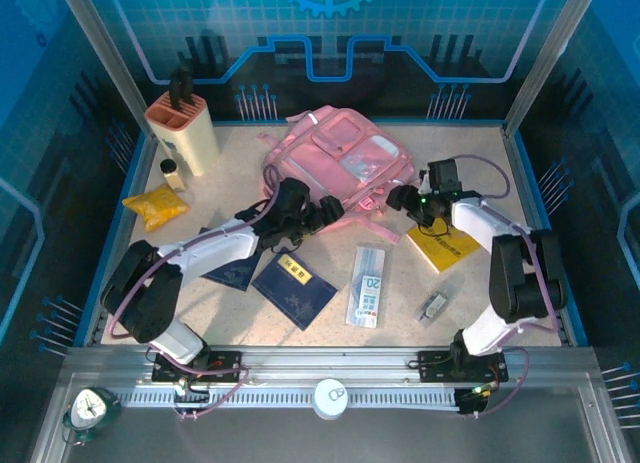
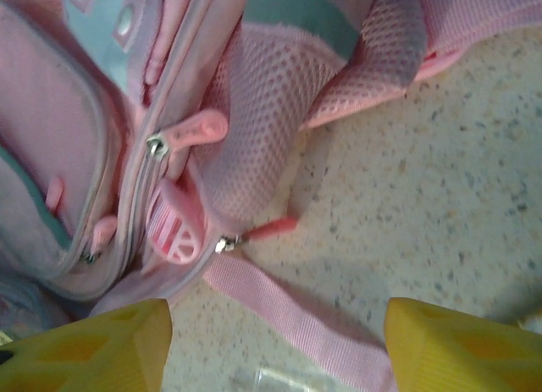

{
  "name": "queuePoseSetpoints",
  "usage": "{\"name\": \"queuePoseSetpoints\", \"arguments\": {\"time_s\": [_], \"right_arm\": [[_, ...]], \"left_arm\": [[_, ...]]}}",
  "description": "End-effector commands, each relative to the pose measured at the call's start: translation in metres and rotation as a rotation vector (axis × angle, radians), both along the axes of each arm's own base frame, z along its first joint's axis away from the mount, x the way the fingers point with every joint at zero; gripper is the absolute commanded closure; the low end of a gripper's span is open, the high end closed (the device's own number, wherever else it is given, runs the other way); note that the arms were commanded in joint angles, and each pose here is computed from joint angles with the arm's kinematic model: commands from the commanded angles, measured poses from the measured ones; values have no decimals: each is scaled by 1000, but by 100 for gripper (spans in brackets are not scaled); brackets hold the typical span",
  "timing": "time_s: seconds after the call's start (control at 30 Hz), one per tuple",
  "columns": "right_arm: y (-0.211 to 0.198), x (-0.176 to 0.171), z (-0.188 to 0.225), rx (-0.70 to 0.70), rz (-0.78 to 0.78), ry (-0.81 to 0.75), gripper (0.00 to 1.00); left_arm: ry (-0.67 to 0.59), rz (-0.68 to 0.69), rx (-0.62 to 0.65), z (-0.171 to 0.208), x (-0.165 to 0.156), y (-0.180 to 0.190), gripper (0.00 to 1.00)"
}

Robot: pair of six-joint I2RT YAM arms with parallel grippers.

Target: Pack the student bag

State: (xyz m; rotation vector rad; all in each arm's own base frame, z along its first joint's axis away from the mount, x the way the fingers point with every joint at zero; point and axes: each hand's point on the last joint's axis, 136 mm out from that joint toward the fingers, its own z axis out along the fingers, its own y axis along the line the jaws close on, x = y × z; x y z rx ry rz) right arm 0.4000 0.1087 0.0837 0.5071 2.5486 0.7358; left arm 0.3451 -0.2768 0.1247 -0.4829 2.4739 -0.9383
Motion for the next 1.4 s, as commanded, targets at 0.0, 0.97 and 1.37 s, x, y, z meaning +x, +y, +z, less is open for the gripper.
{"name": "queuePoseSetpoints", "arguments": {"time_s": [0.0,0.97,1.37], "right_arm": [[5,25,-1,71,-24,-11,34],[47,43,36,152,70,-175,100],[73,-18,44,246,8,-181,100]], "left_arm": [[-84,-57,6,0,7,-25,1],[-214,-34,197,-7,65,28,1],[-320,0,308,44,70,93,2]]}}
